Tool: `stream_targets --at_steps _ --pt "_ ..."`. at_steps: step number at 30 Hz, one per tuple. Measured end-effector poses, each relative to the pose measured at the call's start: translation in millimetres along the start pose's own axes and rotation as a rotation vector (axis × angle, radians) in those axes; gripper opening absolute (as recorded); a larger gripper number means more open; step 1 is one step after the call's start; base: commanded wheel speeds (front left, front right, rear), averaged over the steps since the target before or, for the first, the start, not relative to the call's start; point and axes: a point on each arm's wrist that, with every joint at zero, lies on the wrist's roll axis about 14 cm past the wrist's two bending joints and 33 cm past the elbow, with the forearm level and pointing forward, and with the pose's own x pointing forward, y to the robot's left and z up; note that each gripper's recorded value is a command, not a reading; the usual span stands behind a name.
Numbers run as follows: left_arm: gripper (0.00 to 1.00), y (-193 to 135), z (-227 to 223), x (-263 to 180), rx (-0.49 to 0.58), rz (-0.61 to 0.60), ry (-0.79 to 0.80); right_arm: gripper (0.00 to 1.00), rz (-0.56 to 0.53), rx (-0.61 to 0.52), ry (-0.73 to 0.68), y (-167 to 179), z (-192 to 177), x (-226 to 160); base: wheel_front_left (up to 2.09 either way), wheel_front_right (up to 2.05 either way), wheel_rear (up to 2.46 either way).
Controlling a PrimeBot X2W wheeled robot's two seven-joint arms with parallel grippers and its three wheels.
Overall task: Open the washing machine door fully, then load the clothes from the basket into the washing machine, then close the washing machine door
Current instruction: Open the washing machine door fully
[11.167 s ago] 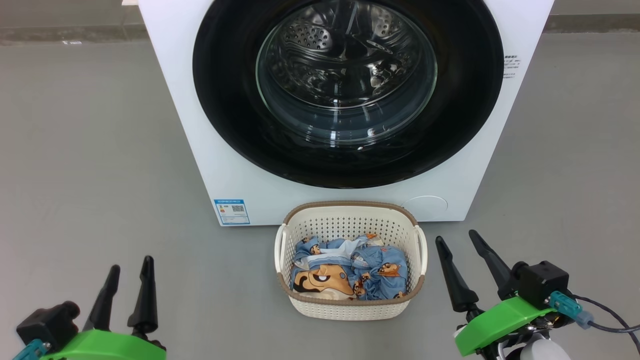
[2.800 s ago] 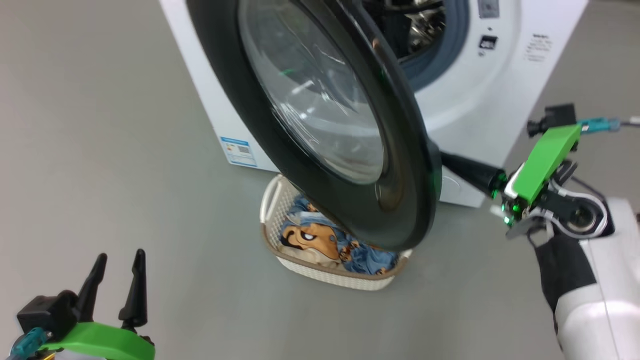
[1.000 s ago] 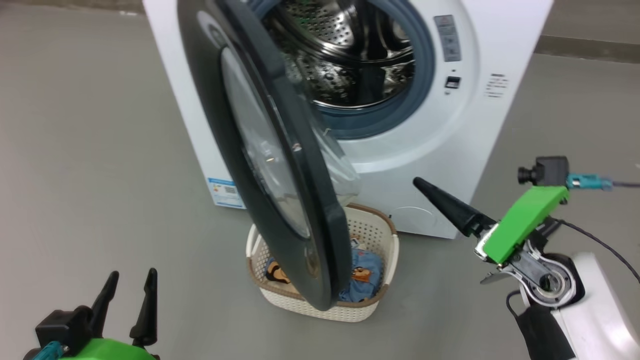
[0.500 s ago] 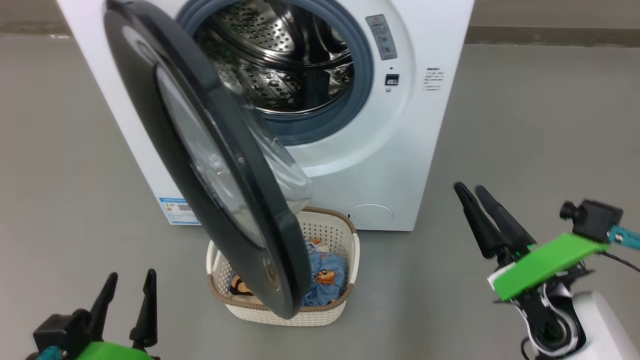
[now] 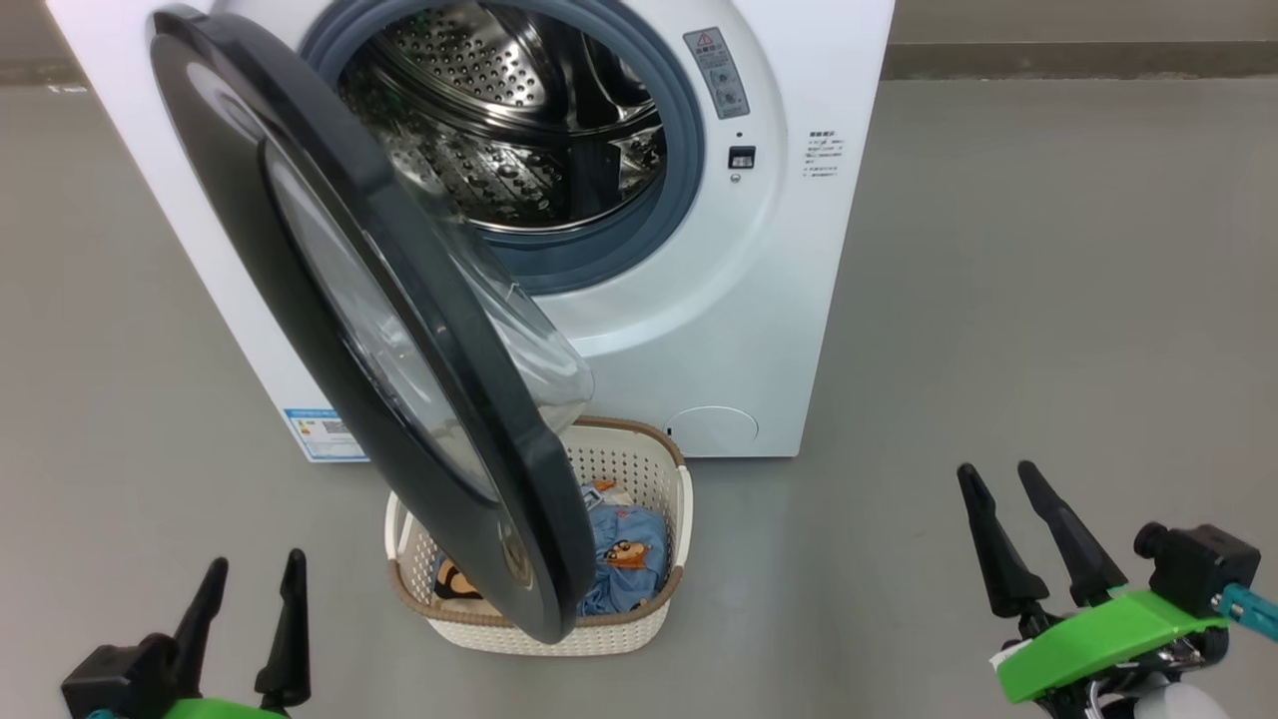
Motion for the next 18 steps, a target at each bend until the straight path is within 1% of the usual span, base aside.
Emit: stream_targets --at_steps 5,10,18 --pt "1.0 -1.2 4.9 2.7 0.009 -0.005 -0.016 1.0 -0.05 -0.07 -0.002 -16.8 -4.7 -6.8 0.0 0.0 0.0" --pt "1.0 -7.3 5.6 5.4 0.014 -0.025 -0.021 1.0 -0.061 -0.119 0.017 -19.9 -12.6 -11.0 0.0 0.0 0.0" --pt "1.0 -9.3 5.9 5.9 0.023 -0.031 -0.022 1.0 -0.067 -0.134 0.019 -21.4 -14.2 -12.0 0.0 0.0 0.0"
